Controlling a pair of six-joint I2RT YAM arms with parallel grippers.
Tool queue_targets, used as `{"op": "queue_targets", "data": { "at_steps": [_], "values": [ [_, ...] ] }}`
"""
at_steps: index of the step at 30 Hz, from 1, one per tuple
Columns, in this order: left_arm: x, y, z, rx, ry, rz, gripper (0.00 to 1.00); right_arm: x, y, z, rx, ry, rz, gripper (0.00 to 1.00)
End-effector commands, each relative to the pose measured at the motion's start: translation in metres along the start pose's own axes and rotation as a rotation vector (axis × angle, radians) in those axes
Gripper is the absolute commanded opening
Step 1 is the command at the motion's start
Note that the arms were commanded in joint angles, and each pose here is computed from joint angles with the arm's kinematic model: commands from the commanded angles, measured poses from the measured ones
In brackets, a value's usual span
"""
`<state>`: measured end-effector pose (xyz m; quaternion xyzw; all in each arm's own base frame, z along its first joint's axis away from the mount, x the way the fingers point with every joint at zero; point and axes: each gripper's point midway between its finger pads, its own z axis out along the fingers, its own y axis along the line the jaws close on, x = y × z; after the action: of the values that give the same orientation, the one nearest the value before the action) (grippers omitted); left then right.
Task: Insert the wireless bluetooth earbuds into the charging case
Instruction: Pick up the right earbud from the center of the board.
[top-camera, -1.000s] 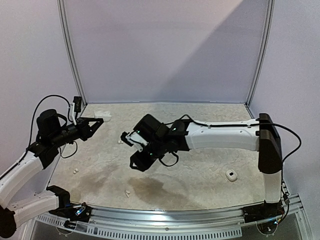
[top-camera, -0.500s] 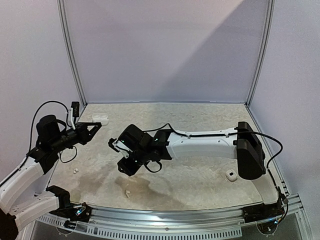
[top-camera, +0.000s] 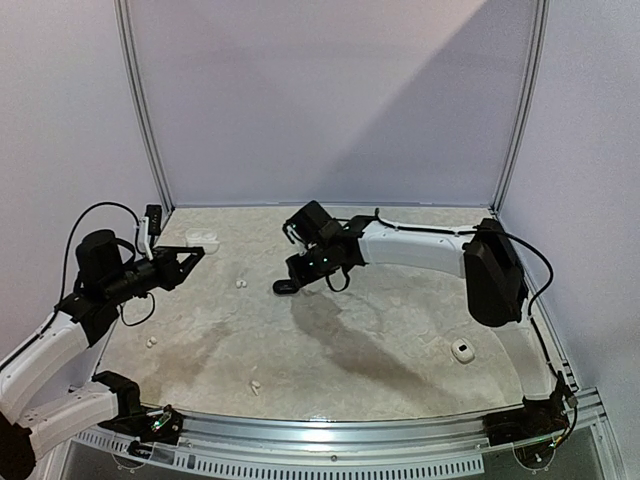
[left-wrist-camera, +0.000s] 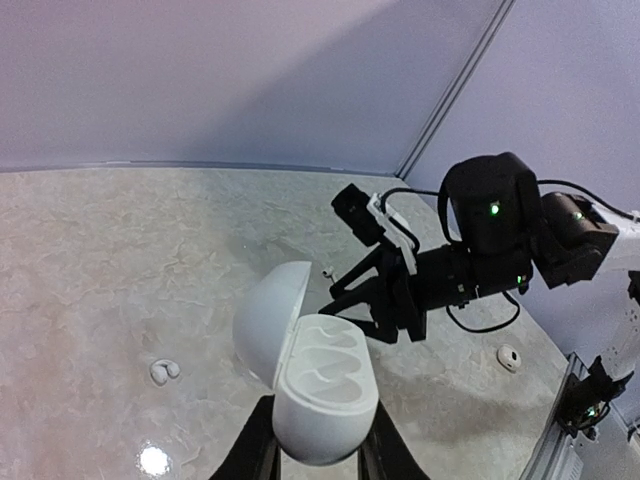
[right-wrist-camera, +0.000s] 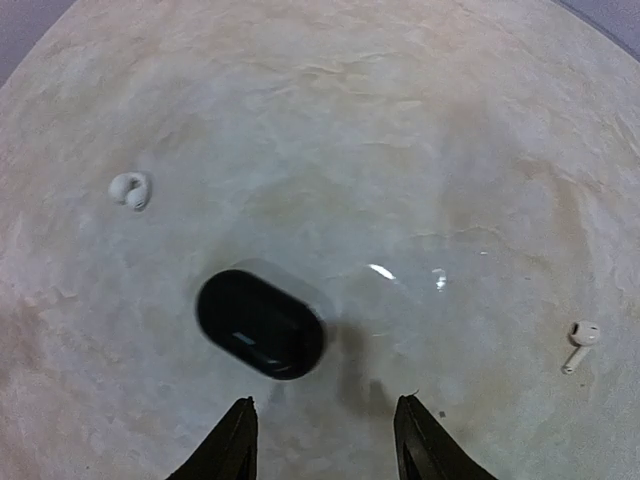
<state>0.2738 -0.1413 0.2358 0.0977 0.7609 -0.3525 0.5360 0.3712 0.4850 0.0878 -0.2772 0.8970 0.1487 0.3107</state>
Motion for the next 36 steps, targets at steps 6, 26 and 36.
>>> {"op": "queue_targets", "data": {
  "at_steps": [6,26,36],
  "values": [
    [-0.001,0.005,0.005,-0.008,0.024,0.018,0.0,-0.016,-0.033,0.01,0.029,-0.022,0.03,0.49],
    [-0.004,-0.003,0.012,0.05,0.046,0.07,0.0,-0.01,-0.012,0.038,-0.078,-0.01,-0.005,0.55],
    [-0.027,0.022,0.0,-0.133,0.065,0.079,0.0,-0.039,-0.019,-0.002,-0.045,-0.082,-0.068,0.56]
  ]
}}
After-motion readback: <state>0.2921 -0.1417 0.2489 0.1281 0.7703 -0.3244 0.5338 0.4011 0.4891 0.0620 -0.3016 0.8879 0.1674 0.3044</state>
